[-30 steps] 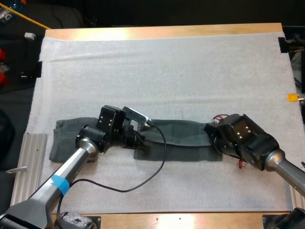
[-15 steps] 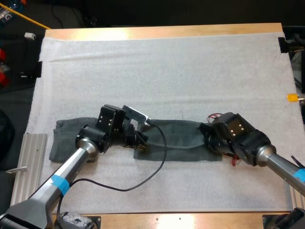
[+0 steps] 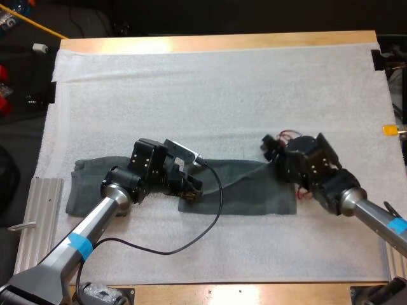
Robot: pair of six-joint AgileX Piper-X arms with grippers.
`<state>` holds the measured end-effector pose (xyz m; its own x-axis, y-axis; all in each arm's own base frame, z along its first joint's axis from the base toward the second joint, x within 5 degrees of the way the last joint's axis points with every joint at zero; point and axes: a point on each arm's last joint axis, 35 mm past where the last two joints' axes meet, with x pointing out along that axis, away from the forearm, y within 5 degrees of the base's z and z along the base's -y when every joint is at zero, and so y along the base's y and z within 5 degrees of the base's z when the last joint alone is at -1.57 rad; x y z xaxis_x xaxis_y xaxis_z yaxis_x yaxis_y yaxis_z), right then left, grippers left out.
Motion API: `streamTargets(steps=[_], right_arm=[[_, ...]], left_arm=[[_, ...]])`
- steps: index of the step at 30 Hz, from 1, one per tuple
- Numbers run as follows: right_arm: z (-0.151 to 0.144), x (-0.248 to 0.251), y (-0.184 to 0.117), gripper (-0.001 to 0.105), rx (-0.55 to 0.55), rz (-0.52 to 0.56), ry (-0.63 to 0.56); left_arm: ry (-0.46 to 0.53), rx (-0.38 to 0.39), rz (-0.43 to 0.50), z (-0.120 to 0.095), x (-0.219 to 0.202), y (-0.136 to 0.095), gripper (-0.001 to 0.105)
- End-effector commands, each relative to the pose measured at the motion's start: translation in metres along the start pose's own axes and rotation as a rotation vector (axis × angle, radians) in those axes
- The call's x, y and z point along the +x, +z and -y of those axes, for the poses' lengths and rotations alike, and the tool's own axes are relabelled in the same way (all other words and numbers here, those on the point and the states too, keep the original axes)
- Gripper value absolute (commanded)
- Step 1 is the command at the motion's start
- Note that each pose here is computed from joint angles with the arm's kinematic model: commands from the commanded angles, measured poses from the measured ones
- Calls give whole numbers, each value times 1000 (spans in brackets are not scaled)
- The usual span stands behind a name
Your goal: Pick towel from pile, fold and stack
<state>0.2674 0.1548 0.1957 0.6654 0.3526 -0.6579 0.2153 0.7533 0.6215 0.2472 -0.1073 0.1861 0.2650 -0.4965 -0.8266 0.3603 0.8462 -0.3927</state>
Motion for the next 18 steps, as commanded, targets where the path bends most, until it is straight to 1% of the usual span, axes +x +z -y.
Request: streamTargets(steps=[1,3,5,9,13,18], right_arm=[[-3,-1,9,54,27,26,40],[-3,-1,14,54,44,19,77],[-4,-2,16,54,21,-11,113],[-8,-6,14,54,-153,-61,173],[-11,-17,13,54,-231,-109,225],[-11,-41,14,54,-326,-116,192]], left_arm=[[-6,-8,-5,1,-2,0,52],[-7,-7,-2,2,-5,0,52],[-9,-1,13,4,-10,0,52],[-17,22,70,12,-29,1,52],[-20,29,86,18,-46,-4,52],[-24,39,114,26,-67,-10,52]])
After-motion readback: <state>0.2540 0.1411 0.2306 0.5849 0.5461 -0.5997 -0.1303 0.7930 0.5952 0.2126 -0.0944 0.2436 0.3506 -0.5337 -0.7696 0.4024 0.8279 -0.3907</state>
